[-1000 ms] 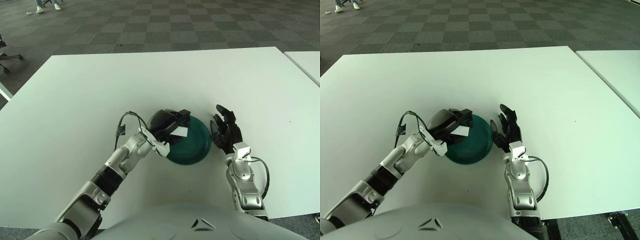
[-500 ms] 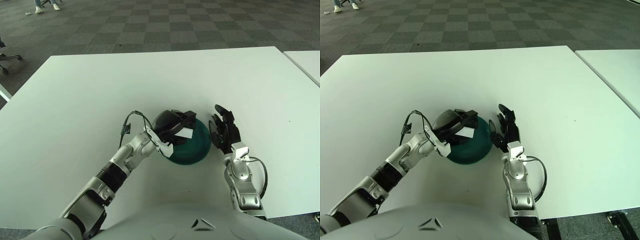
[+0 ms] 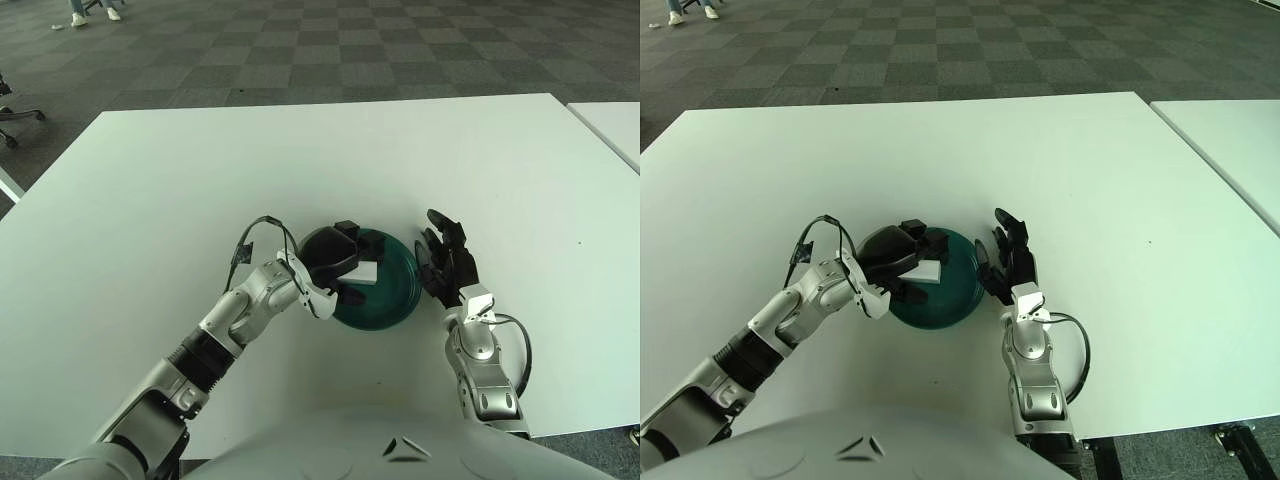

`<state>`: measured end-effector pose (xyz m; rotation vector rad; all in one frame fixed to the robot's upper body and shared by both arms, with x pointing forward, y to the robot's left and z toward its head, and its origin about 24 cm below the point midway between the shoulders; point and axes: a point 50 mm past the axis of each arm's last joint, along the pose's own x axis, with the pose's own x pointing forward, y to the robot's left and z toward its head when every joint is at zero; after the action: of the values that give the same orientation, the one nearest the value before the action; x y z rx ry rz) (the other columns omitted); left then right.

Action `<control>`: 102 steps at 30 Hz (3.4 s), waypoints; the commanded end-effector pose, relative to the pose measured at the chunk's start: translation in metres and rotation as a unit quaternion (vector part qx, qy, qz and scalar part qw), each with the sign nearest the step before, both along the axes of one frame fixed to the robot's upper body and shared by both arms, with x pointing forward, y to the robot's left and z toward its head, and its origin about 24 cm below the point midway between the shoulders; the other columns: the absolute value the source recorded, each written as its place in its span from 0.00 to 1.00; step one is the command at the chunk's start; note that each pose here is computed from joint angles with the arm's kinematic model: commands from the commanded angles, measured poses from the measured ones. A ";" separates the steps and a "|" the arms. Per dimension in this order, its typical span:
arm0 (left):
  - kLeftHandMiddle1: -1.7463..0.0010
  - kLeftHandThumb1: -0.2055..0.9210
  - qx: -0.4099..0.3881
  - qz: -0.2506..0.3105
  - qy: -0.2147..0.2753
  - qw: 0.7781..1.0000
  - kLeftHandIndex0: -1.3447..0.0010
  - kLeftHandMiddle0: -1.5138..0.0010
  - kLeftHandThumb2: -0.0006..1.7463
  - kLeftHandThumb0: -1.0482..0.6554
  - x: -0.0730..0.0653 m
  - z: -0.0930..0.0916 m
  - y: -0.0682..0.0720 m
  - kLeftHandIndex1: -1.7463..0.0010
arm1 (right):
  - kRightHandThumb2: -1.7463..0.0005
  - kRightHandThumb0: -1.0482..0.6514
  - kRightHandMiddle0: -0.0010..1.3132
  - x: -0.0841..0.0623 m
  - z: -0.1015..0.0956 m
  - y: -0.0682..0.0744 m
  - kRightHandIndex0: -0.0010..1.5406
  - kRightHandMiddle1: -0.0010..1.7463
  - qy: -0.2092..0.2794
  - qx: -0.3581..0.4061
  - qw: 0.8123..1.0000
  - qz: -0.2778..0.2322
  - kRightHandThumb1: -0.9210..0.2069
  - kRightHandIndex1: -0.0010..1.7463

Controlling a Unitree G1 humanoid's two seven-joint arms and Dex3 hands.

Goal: Put the charger into the plate.

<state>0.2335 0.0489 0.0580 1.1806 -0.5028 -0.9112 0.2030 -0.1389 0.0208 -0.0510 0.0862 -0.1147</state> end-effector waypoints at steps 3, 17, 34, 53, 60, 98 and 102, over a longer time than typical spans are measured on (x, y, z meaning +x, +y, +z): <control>0.80 1.00 0.044 -0.018 0.007 0.999 1.00 0.92 0.52 0.00 -0.010 0.001 -0.002 0.63 | 0.66 0.23 0.00 -0.005 -0.010 0.002 0.19 0.36 0.032 -0.003 0.999 0.003 0.00 0.00; 0.98 1.00 0.114 -0.032 0.015 0.993 1.00 0.95 0.52 0.00 -0.015 0.020 0.001 0.88 | 0.66 0.23 0.00 -0.005 -0.009 0.002 0.19 0.36 0.031 -0.004 0.999 0.002 0.00 0.00; 1.00 1.00 0.095 -0.048 0.025 0.994 1.00 1.00 0.53 0.00 -0.020 0.042 0.012 1.00 | 0.66 0.23 0.00 -0.005 -0.008 0.001 0.19 0.36 0.031 -0.004 0.999 0.002 0.00 0.00; 0.99 1.00 -0.455 0.240 0.100 0.852 0.99 0.98 0.48 0.00 -0.019 0.002 0.081 1.00 | 0.66 0.23 0.00 -0.007 -0.006 -0.002 0.19 0.36 0.031 -0.004 1.000 0.002 0.00 0.00; 0.98 1.00 -0.654 0.317 0.169 0.666 0.97 0.90 0.53 0.00 -0.038 -0.019 0.077 0.86 | 0.66 0.23 0.00 -0.007 -0.006 -0.005 0.19 0.36 0.031 -0.005 1.000 0.002 0.00 0.00; 1.00 1.00 -0.562 0.476 0.200 0.646 1.00 0.90 0.56 0.07 -0.070 -0.053 0.096 0.66 | 0.66 0.23 0.00 -0.005 -0.004 -0.019 0.19 0.36 0.031 -0.005 0.999 0.002 0.00 0.00; 1.00 1.00 -0.550 0.481 0.207 0.650 1.00 0.90 0.57 0.06 -0.071 -0.057 0.097 0.66 | 0.66 0.23 0.00 -0.005 -0.004 -0.018 0.19 0.36 0.031 -0.005 1.000 0.002 0.00 0.00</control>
<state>0.1681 0.1443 0.0107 -0.0556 -0.0065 0.1898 0.2014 -0.1548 0.0244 -0.0694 0.0970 -0.0982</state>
